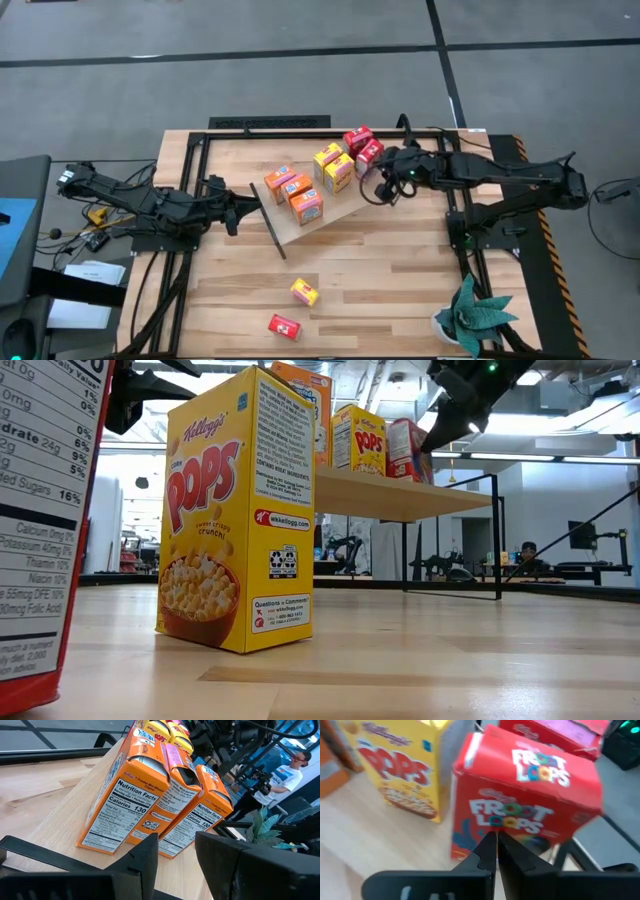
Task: Stack cereal on shelf
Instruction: Put the top red cereal box on the shelf aligned with the other red cereal box, then put the yellow cereal box on the shelf aligned with the other yellow cereal box
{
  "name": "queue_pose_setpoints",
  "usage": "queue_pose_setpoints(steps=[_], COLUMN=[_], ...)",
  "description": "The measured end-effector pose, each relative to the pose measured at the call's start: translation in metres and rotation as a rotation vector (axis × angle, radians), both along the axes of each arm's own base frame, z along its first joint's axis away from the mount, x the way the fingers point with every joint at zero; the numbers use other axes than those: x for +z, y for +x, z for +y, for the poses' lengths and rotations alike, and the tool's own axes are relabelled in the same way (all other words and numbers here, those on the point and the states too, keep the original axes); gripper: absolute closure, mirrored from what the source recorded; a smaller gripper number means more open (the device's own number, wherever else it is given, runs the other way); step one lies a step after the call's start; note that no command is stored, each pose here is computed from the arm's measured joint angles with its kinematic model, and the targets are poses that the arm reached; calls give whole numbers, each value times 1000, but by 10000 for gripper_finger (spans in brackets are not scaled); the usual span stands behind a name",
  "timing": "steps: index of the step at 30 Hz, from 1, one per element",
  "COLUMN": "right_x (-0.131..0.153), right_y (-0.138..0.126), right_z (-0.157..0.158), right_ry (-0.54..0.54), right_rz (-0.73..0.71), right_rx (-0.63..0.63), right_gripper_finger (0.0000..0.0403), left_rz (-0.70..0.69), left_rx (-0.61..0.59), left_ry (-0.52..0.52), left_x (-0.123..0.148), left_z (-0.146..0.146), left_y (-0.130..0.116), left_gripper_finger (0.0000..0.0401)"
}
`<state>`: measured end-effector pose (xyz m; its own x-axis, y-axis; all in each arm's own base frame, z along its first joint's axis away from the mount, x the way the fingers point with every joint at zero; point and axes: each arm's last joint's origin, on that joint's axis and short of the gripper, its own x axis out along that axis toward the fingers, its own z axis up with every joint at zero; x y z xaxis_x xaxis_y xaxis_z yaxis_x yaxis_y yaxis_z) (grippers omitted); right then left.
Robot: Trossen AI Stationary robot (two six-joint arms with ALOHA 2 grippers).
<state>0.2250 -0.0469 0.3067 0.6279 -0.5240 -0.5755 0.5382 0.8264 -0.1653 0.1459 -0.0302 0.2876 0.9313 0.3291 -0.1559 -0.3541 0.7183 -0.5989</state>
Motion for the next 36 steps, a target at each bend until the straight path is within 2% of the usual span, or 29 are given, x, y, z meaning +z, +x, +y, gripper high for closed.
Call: queue_pose_setpoints(steps=[11,20,27,32,36], right_x=[-3,-2,-2,6,22], right_y=[5,3,3,5,10], right_z=[15,2,1,16,37], right_ry=[25,23,28,114,202], right_rz=[0,0,-10,-45,-123], right_rx=[71,15,15,123,286], right_gripper_finger=[388,361,366,378,383], left_rz=[1,2,2,4,10], left_rx=[-1,-1,-2,-33,-141], left_ry=[4,4,4,-1,-22], left_x=[0,0,0,0,0], left_z=[0,0,0,-1,-4], left_y=[0,0,0,0,1], left_gripper_finger=[282,282,282,282,282])
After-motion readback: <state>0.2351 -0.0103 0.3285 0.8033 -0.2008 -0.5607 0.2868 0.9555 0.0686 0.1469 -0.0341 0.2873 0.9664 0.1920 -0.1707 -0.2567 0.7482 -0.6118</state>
